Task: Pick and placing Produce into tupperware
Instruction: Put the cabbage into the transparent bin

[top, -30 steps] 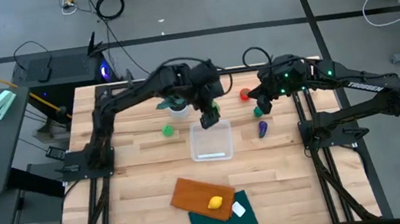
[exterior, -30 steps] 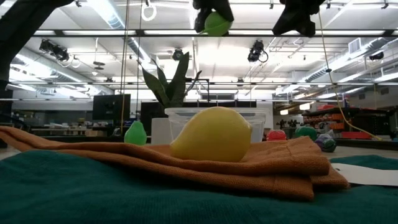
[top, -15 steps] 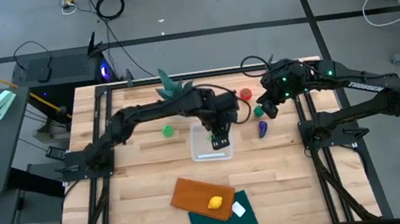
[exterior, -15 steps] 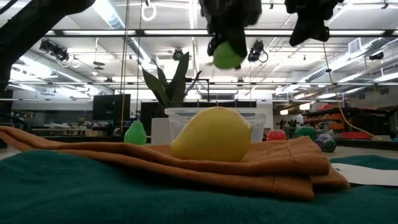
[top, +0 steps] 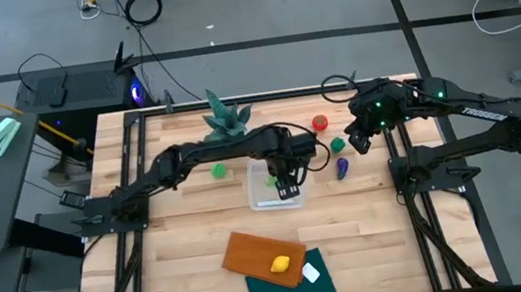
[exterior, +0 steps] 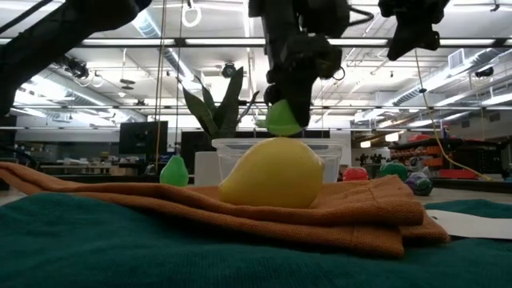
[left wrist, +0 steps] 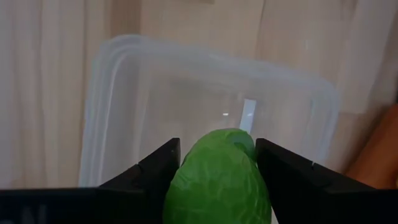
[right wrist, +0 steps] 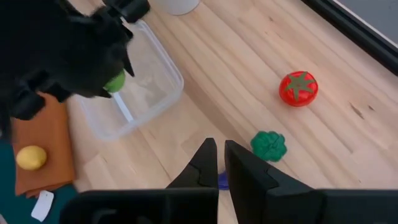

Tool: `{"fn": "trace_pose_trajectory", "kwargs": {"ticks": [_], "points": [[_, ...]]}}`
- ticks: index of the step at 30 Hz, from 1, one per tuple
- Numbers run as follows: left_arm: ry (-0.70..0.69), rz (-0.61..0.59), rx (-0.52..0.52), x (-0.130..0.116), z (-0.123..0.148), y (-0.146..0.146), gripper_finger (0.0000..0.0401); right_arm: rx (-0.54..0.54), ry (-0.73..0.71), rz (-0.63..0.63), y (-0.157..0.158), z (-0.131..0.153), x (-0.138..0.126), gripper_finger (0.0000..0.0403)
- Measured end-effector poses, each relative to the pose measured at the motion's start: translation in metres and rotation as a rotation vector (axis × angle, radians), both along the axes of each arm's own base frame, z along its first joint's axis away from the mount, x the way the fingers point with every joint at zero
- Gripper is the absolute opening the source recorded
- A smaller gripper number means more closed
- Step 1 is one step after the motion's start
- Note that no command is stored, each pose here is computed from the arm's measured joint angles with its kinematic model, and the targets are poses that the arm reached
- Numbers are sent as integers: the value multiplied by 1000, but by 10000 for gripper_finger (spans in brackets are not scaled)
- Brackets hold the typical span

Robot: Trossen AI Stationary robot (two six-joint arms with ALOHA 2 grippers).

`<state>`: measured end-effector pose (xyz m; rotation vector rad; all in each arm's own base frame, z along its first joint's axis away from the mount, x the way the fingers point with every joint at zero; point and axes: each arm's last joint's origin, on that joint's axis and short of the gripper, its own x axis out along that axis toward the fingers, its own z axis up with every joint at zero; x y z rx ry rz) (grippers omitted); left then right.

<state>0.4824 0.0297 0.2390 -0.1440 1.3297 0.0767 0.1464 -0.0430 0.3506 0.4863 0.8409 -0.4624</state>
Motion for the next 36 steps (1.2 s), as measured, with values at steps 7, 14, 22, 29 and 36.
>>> {"fn": "trace_pose_trajectory", "kwargs": {"ticks": [7,14,22,29,36], "points": [[10,4,12,7,-15,2,201,1,-2,0,1,0,-1,0],[25,14,19,10,-26,2,214,0,-2,-1,1,0,-1,0],[18,33,53,10,-25,9,201,-2,-2,-2,1,0,-1,0],[23,29,55,14,-35,11,213,-2,-2,-2,1,1,-1,0],[61,32,52,13,-43,14,201,-2,-2,-1,1,1,-1,0]]}}
